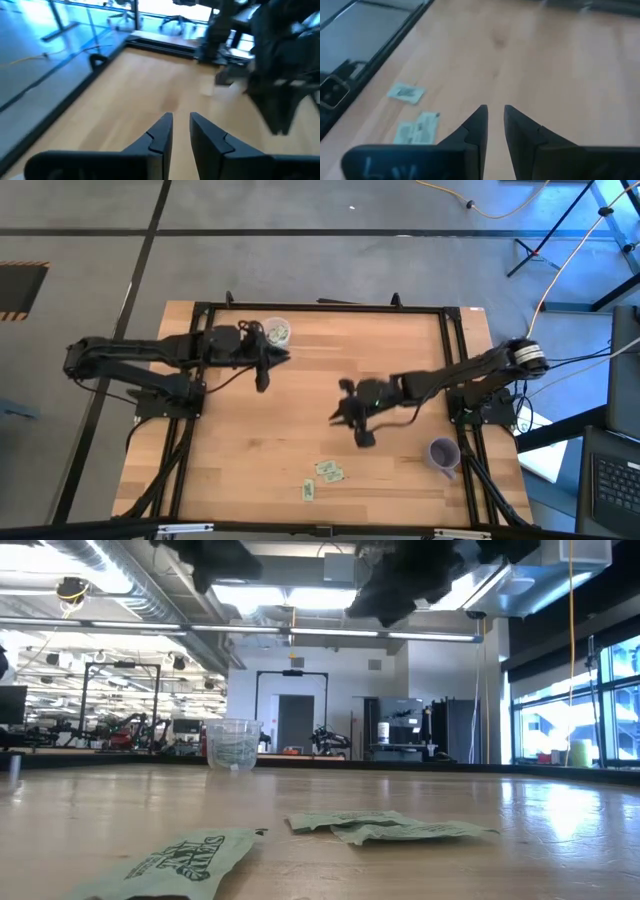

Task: Pick and place items into bin
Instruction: Put the stevia packet into the transparent bin

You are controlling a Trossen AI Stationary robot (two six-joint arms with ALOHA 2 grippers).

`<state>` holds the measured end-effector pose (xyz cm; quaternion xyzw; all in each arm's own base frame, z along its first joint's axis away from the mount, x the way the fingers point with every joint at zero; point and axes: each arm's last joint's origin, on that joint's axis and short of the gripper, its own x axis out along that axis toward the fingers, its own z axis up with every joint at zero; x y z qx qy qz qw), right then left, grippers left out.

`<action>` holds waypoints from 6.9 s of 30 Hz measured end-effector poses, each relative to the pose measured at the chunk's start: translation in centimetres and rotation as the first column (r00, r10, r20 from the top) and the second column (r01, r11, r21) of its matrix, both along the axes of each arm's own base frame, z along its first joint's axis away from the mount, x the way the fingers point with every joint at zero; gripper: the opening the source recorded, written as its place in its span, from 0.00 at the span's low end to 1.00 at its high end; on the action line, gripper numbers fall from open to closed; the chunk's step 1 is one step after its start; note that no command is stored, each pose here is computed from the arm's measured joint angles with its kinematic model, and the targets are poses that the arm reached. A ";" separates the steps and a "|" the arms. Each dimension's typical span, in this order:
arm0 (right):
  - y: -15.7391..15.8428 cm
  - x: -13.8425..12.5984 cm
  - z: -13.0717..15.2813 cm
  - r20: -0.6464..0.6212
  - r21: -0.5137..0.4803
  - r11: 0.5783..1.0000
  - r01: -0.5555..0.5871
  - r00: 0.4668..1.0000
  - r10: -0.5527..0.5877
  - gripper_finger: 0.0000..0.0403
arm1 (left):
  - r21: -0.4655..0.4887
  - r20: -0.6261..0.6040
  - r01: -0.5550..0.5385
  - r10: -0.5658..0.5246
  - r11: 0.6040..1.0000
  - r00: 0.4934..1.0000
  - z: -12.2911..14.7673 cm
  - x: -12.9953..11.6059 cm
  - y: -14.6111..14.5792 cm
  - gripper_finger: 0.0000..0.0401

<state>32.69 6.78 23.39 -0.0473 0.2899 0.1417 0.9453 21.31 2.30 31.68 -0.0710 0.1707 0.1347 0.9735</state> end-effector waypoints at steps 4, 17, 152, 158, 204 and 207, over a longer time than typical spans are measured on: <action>2.7 0.4 -2.8 -0.081 -0.012 0.997 -0.072 0.994 0.071 0.17 | -0.019 0.000 0.054 -0.054 0.998 0.999 -0.1 0.2 -1.3 0.17; 7.3 1.8 -6.0 -0.016 0.121 0.988 -0.100 0.995 0.102 0.17 | -0.022 -0.046 0.145 -0.146 0.989 0.988 -0.8 0.8 -3.4 0.18; -25.2 13.5 3.9 0.027 0.019 0.892 0.453 0.891 -0.453 0.00 | 0.004 0.351 -0.174 0.161 0.985 0.922 -5.0 -5.9 -8.5 0.18; -26.1 15.6 -0.3 -0.061 -0.021 0.898 0.440 0.896 -0.440 0.00 | 0.004 0.351 -0.187 0.174 0.982 0.920 -5.0 -5.9 -8.5 0.18; -14.4 14.3 6.3 -0.129 -0.099 0.981 0.165 0.976 -0.177 0.18 | 0.051 0.303 -0.209 0.184 0.977 0.935 -5.6 -5.9 -8.4 0.18; -11.6 13.4 6.2 -0.156 -0.068 0.988 0.140 0.977 -0.149 0.18 | 0.051 0.301 -0.193 0.169 0.980 0.939 -5.6 -5.9 -8.5 0.18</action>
